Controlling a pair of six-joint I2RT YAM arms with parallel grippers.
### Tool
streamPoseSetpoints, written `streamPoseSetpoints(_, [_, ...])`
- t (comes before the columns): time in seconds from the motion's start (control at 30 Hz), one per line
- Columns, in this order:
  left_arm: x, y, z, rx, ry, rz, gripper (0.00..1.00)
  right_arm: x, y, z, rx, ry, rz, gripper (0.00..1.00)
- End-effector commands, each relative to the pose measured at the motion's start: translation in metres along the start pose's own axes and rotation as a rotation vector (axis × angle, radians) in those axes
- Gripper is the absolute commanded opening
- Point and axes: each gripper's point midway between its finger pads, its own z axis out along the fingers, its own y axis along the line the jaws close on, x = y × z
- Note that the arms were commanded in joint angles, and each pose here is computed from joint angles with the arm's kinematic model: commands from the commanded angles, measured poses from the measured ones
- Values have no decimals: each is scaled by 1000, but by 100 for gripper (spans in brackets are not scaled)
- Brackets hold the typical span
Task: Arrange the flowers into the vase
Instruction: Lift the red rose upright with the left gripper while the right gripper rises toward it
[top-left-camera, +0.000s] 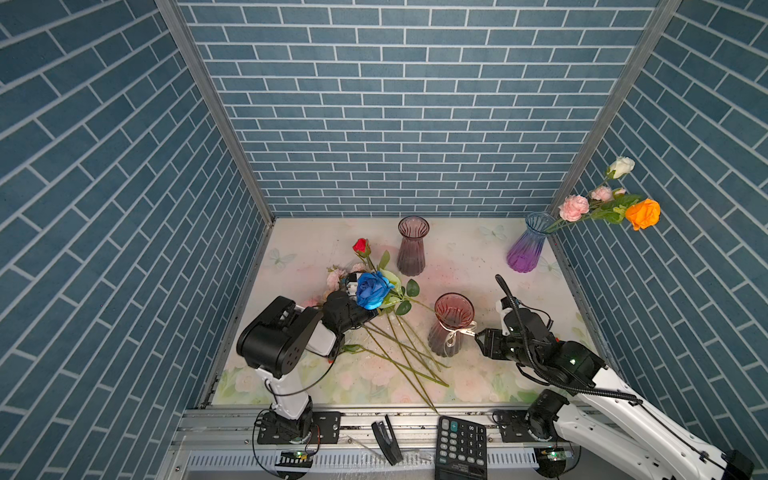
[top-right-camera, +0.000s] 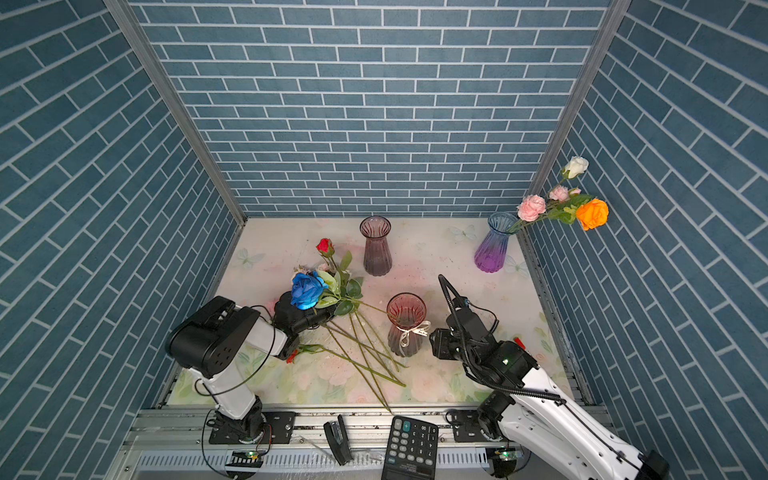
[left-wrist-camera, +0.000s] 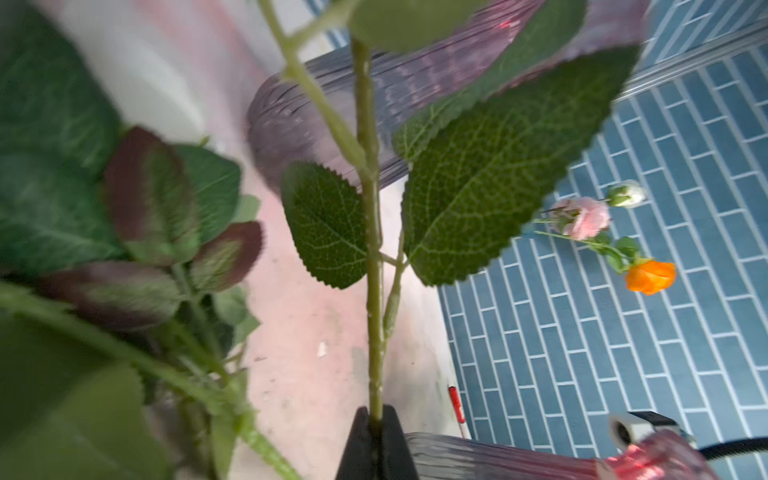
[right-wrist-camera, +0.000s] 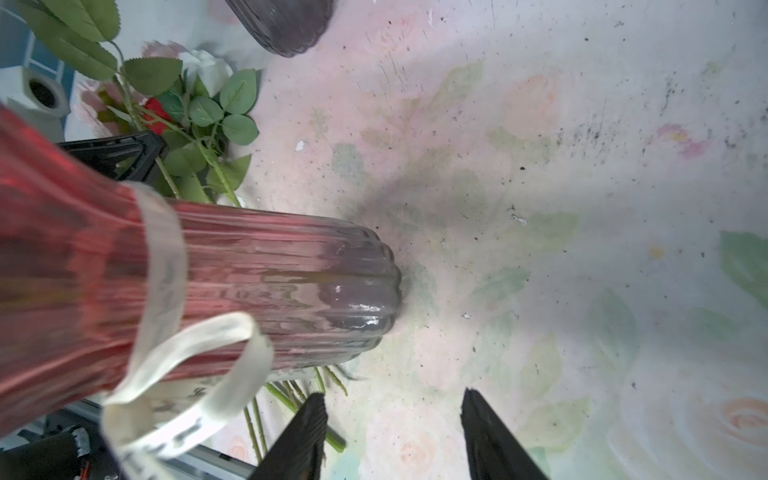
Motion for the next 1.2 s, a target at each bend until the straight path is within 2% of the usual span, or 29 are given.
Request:
streamPoseSetpoints(0.0, [-17,-38,-19,88,-85,43,0,-10,9,-20,-43,-34,3,55])
streamPoseSetpoints(0.13, [-23,-70,-43,110,-122,55,0,-25,18,-39,-76,-97,-25,55])
streamPoseSetpoints(0.2, [-28,-95,-56,120,-128,104,0,-34,25,-49,-101,-124,-40,55])
streamPoseSetpoints(0.33, [-38,-143,-98,13,-150,295,0,-52,51,-75,-204,-178,-80,54])
streamPoseSetpoints(0.43, [-46,-186,-140,-30,-207,452,0,-66,80,-98,-336,-221,-130,53])
streamPoseSetpoints(0.5, [-47,-212,-161,-27,-214,521,0,-72,108,-120,-473,-241,-188,53])
streamPoseSetpoints(0.63, [-48,-271,-193,50,-220,615,0,-87,167,-175,-748,-271,-320,49])
streamPoseSetpoints(0.83, [-58,-368,-239,191,-277,745,0,-97,224,-225,-1006,-194,-424,43])
streamPoseSetpoints(1.03, [-58,-450,-262,454,-262,729,0,-106,260,-261,-1222,-155,-455,43])
streamPoseSetpoints(1.17, [-61,-478,-258,595,-215,659,0,-117,282,-280,-1299,-133,-486,42])
